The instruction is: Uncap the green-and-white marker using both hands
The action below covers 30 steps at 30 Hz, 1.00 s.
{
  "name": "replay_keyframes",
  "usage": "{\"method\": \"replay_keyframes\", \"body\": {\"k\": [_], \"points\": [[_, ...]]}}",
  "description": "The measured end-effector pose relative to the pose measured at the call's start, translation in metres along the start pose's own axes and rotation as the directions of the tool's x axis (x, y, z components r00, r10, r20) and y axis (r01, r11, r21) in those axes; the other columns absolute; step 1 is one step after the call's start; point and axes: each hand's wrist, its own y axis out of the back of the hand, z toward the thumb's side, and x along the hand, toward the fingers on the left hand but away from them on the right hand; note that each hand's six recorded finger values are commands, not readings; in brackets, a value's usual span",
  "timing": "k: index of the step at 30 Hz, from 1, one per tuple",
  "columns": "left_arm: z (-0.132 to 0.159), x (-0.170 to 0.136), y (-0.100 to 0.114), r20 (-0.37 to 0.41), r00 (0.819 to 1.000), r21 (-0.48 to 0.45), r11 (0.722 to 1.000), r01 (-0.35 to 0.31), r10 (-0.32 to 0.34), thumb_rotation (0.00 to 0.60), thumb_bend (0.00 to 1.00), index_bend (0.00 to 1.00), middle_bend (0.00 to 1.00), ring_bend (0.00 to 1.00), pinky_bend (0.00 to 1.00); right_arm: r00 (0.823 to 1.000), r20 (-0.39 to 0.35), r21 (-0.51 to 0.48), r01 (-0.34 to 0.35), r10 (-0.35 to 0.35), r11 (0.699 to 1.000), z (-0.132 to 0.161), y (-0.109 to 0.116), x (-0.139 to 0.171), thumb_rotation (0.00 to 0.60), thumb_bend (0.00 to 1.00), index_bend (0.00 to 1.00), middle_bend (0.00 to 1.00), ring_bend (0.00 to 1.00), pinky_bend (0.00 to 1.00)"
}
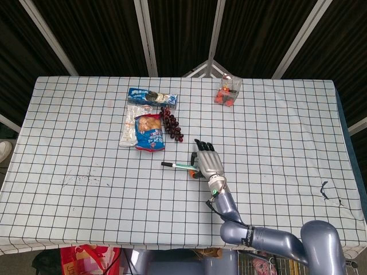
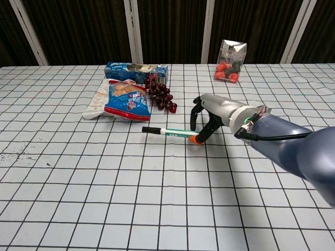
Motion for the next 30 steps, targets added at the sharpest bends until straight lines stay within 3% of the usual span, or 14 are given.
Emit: {"method": "replay_keyframes", "body": {"k": [7, 15, 22, 30], "points": [[0.009, 0.000, 0.003, 0.025, 1.000, -0.009, 1.000, -0.011, 0.011, 0.600, 0.50, 0.02, 0.00, 0.00, 0.00, 0.997, -0.061, -0.063, 0.033, -0.037, 0.997, -0.007, 0.018, 0.021, 0.600, 0.47, 0.71, 0.04, 0.04, 0.00], [0.038, 0.003, 0.012, 0.108, 0.993, -0.079, 0.996, -0.032, 0.041, 0.600, 0.50, 0.03, 0.01, 0.00, 0.00, 0.988, -0.122, -0.058, 0.089, -0.095, 0.994, -0.004, 0.046, 0.049, 0.600, 0.47, 0.71, 0.04, 0.04, 0.00], [0.075, 0.004, 0.026, 0.188, 0.980, -0.120, 0.992, -0.045, 0.068, 0.600, 0.49, 0.08, 0.05, 0.00, 0.00, 0.974, -0.176, -0.008, 0.143, -0.142, 0.990, 0.013, 0.079, 0.084, 0.600, 0.47, 0.71, 0.04, 0.04, 0.00], [0.132, 0.006, 0.042, 0.298, 0.949, -0.151, 0.987, -0.060, 0.103, 0.600, 0.48, 0.15, 0.10, 0.00, 0.00, 0.964, -0.207, 0.049, 0.179, -0.165, 0.983, 0.038, 0.103, 0.100, 0.600, 0.47, 0.71, 0.04, 0.04, 0.00]]}}
